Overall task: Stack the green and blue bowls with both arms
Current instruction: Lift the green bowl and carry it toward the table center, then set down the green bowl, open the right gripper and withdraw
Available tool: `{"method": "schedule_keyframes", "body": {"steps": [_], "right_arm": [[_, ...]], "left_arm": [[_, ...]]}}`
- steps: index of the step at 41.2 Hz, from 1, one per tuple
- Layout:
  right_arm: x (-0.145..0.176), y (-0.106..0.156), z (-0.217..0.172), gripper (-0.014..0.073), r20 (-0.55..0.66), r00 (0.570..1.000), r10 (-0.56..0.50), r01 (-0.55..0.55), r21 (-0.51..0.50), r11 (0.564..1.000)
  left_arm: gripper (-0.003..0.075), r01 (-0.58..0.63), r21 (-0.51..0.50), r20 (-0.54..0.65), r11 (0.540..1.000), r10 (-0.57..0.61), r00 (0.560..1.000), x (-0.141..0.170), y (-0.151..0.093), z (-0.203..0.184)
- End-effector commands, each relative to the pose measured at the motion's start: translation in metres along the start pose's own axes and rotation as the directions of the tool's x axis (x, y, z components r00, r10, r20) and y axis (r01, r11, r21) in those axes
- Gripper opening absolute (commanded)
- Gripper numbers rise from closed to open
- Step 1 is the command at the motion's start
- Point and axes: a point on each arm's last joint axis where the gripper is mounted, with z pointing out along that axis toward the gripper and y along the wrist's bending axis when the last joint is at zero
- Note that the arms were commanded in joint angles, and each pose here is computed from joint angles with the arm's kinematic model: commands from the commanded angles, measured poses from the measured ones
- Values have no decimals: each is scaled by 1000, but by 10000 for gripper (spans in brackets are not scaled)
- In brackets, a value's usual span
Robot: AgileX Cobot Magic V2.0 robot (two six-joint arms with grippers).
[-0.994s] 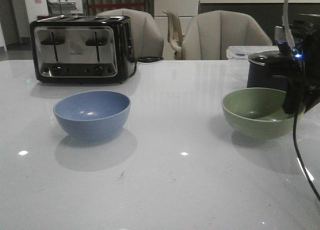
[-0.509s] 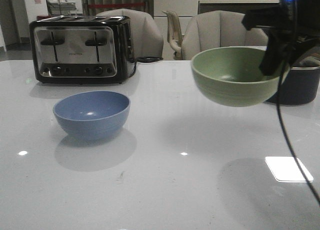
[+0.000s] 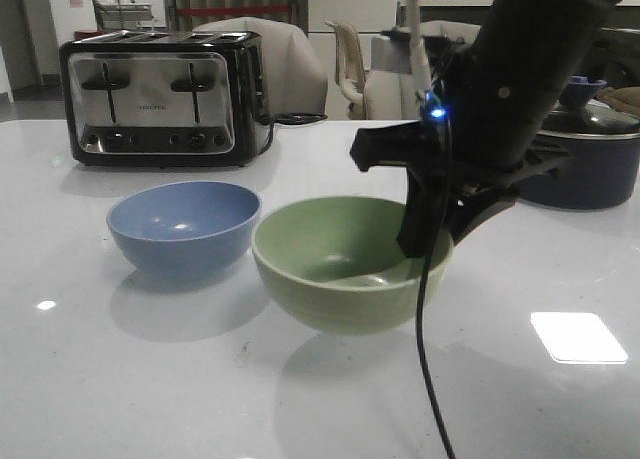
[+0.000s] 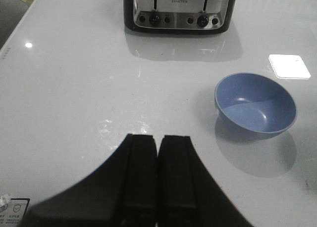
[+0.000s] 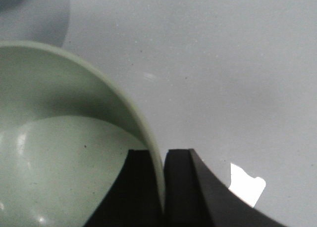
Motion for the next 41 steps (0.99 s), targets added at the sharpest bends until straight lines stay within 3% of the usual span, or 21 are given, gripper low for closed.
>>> {"method": "schedule_keyframes", "body": {"steps": [1, 9, 13, 19, 27, 35, 41], "right_arm": [[-12, 4, -10, 136, 94, 996, 2, -1, -19, 1000], [-13, 3, -6, 351, 97, 995, -12, 14, -15, 1000], [-13, 3, -6, 415, 99, 995, -13, 15, -14, 1000], [-16, 4, -23, 410, 151, 987, -50, 51, -1, 999], [-9, 9, -82, 410, 280, 949, -144, 137, 46, 990], [38, 9, -133, 410, 363, 892, -270, 240, 125, 963], [81, 1, -157, 410, 416, 863, -288, 251, 142, 957]], "left_arm": [[102, 20, 7, 89, 1000, -21, 996, -15, -1, -3], [102, 20, 7, 89, 1000, -21, 996, -15, -1, -3], [102, 20, 7, 89, 1000, -21, 996, -15, -1, -3], [102, 20, 7, 89, 1000, -21, 996, -15, -1, -3], [102, 20, 7, 89, 1000, -21, 996, -15, -1, -3], [102, 20, 7, 89, 1000, -21, 996, -15, -1, -3], [102, 20, 7, 81, 1000, -21, 996, -15, -1, -1]]}}
